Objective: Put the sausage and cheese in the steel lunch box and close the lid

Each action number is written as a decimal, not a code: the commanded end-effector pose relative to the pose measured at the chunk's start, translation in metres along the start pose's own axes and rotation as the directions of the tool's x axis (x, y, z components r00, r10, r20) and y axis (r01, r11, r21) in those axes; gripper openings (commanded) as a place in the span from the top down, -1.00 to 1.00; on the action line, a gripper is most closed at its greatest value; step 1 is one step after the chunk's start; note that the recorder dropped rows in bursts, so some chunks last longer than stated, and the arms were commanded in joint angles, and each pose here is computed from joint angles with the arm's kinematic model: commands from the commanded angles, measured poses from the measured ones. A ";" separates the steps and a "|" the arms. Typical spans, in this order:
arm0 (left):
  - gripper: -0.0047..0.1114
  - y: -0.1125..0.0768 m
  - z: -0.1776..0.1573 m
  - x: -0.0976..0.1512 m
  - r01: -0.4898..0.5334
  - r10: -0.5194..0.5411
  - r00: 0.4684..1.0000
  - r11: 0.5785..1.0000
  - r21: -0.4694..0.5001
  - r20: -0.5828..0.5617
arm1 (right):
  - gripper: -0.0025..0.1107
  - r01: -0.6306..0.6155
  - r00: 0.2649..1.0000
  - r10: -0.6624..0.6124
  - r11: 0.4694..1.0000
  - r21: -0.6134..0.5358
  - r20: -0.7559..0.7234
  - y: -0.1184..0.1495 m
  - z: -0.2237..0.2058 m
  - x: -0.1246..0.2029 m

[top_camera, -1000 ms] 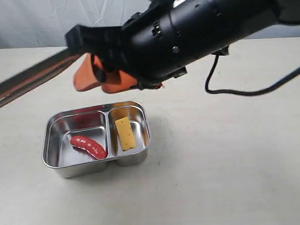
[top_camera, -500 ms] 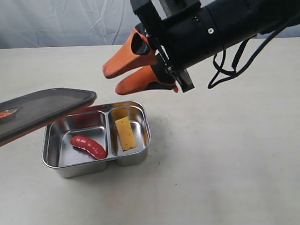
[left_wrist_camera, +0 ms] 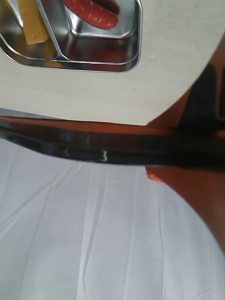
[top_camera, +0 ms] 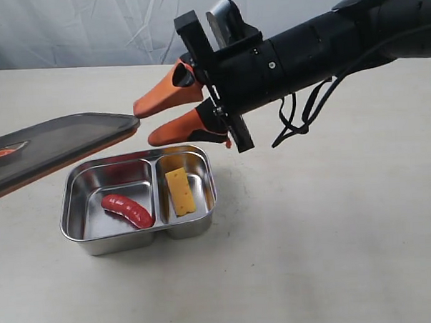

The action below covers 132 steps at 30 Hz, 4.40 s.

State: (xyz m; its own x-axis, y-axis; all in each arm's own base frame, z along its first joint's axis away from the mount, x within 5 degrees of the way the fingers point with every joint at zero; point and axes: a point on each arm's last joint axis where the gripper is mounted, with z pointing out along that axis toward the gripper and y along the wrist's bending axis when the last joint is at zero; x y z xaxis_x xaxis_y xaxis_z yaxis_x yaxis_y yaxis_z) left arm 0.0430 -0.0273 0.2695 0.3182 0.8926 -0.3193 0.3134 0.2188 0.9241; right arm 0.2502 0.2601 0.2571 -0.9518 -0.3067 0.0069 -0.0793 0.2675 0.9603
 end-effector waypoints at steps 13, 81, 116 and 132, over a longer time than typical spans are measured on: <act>0.92 -0.003 -0.001 -0.006 0.039 -0.042 0.997 0.998 0.053 0.064 | 0.26 -0.044 0.998 0.046 0.998 -0.044 0.043 0.000 0.036 -0.001; 0.07 0.002 -0.017 0.008 0.675 -0.682 0.731 0.725 -0.137 -0.006 | 0.97 0.024 0.736 -0.254 0.936 0.351 0.628 0.009 -0.008 0.050; 0.07 0.004 -0.017 0.001 0.869 -0.863 0.494 0.489 -0.074 0.103 | 0.97 0.373 0.677 -0.487 0.873 0.313 0.552 0.086 0.002 0.082; 0.07 0.004 -0.017 0.001 0.869 -0.863 0.494 0.489 -0.074 0.103 | 0.97 0.198 0.576 -0.423 0.903 0.382 0.699 0.073 0.022 0.102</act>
State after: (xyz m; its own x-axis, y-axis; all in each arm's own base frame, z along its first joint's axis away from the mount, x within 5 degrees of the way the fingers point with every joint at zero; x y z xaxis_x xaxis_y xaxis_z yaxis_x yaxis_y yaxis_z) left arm 0.0311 -0.0190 0.2735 -0.0422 0.2355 -0.9709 0.3605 0.9099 0.2051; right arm 0.1405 0.2743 0.3218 -0.7576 0.2601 -0.5986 -0.4067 0.5291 0.7447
